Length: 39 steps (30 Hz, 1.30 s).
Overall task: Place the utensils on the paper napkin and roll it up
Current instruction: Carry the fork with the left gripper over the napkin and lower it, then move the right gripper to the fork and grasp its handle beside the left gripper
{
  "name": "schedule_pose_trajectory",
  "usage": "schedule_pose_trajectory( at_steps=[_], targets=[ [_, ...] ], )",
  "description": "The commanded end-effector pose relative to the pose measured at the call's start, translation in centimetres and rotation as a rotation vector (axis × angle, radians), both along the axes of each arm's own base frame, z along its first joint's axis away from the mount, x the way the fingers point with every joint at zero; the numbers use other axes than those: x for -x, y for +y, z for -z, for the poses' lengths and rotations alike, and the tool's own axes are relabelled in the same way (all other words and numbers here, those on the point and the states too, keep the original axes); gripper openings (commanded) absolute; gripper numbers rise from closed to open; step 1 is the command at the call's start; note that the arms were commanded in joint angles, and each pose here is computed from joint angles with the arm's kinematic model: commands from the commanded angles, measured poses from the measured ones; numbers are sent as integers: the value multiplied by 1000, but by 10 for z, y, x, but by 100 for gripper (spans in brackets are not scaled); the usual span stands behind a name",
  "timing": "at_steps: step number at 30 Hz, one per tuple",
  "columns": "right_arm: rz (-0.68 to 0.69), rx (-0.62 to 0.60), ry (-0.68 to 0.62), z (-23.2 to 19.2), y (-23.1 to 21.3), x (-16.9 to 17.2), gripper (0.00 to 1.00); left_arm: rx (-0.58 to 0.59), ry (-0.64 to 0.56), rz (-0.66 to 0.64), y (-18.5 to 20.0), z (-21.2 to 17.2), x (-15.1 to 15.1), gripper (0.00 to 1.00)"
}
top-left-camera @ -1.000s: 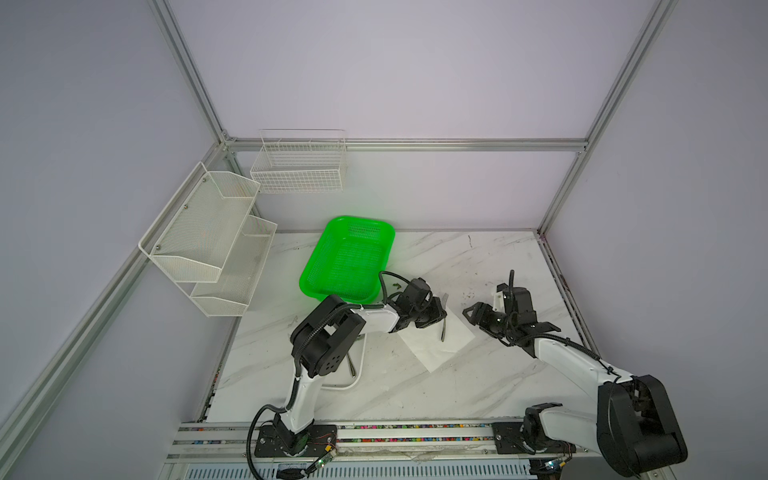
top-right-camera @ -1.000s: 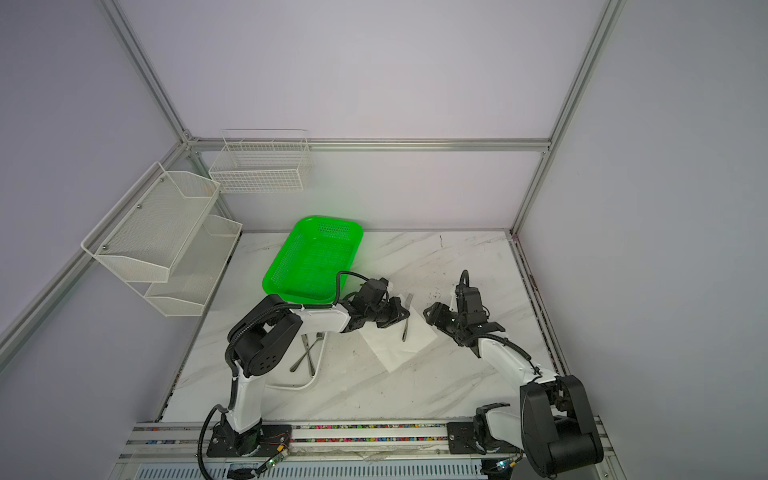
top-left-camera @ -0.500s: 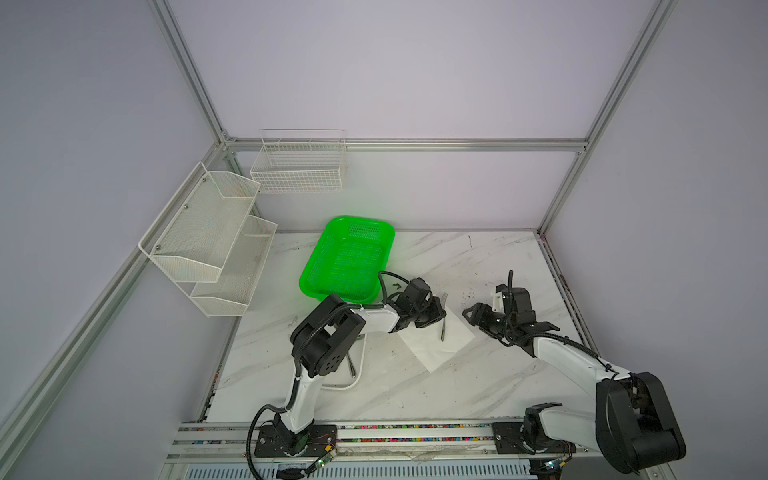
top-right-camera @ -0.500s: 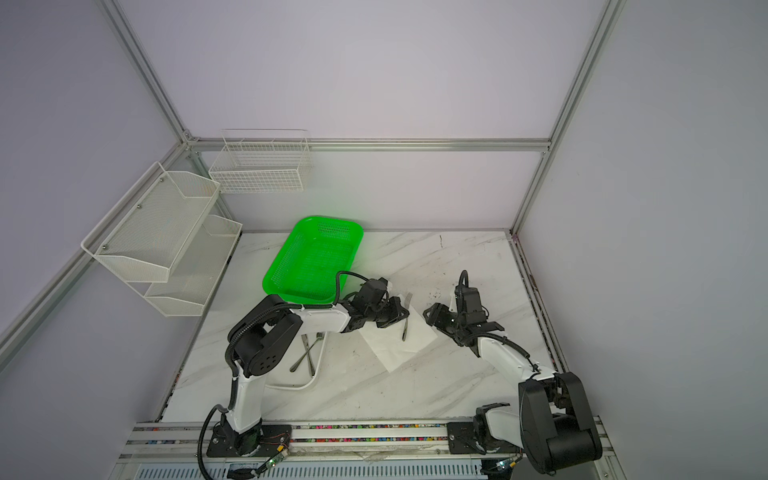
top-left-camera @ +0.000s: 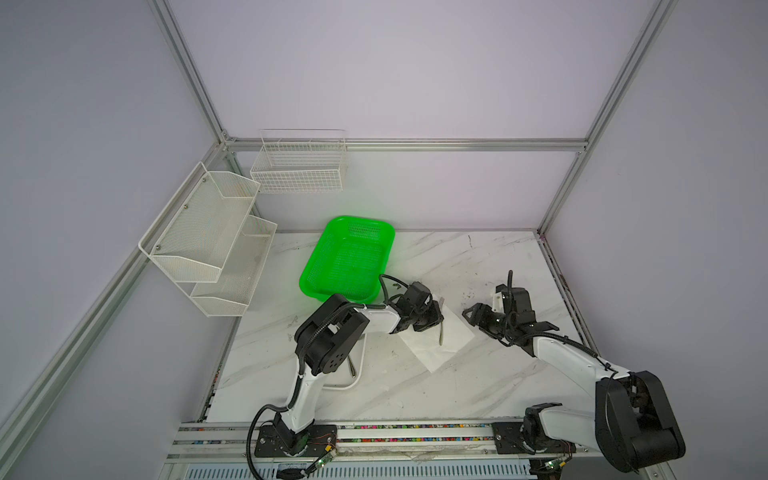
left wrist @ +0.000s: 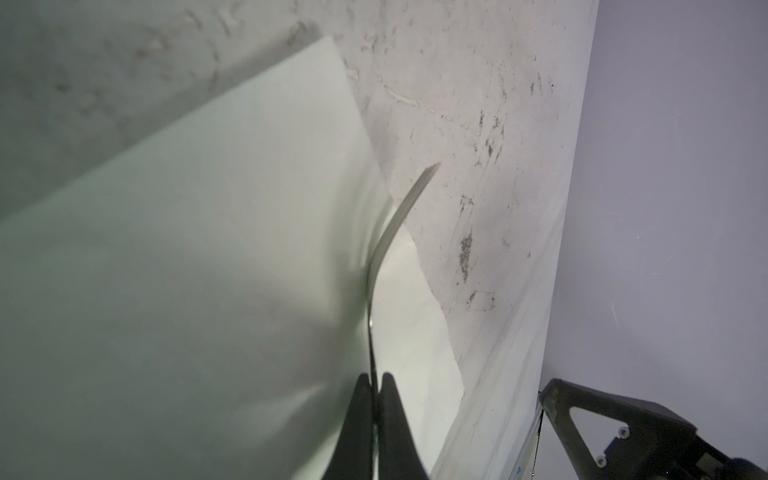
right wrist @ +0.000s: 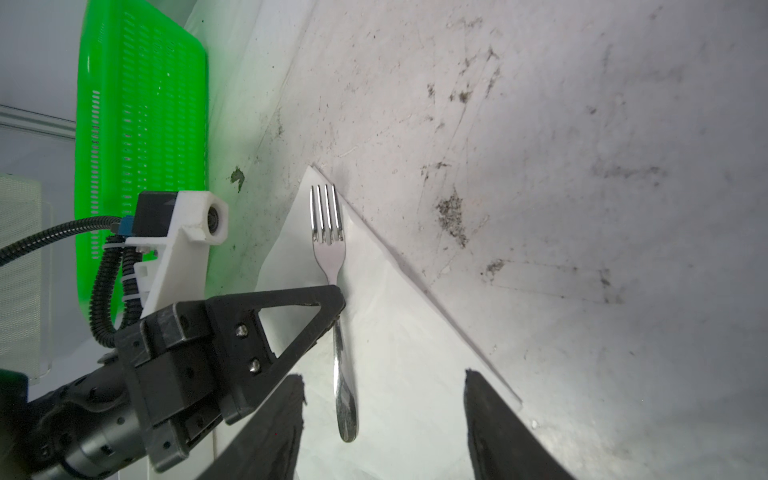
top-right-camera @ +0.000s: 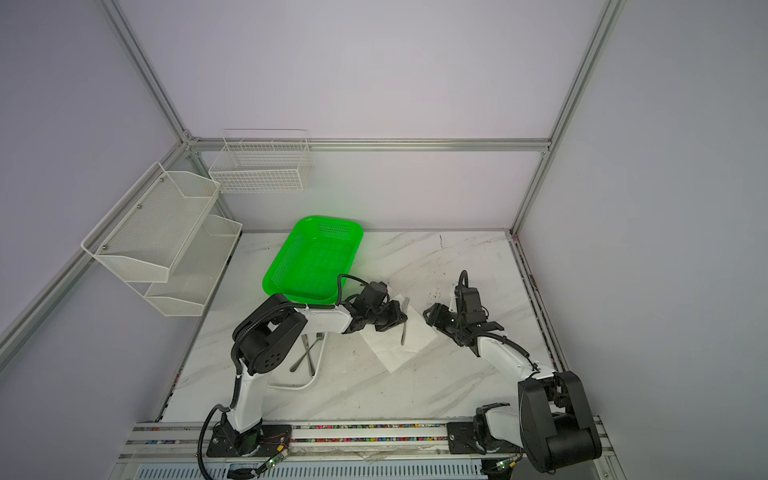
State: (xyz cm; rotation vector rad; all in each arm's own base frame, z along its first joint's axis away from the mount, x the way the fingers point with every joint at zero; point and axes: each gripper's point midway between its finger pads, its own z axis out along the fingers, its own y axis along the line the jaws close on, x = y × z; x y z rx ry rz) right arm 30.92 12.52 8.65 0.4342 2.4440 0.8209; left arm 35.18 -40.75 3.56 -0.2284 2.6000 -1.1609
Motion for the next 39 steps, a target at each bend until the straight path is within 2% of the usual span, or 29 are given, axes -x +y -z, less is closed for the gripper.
schedule_pose_trajectory(
  at_steps=[1, 17, 23, 39],
  targets=[
    [-10, 8, 2, 2, -1, 1, 63, -7, -19, 0, -4, -8, -7, 5],
    [-12, 3, 0, -1, 0, 1, 63, -78, -54, -2, 4, -21, -9, 14],
    [-14, 0, -2, -3, 0, 0, 63, -83, -67, 11, 5, -27, -8, 13],
    [-22, -4, 4, -1, 2, 1, 63, 4, -37, 5, 4, -35, 4, 11]
  ],
)
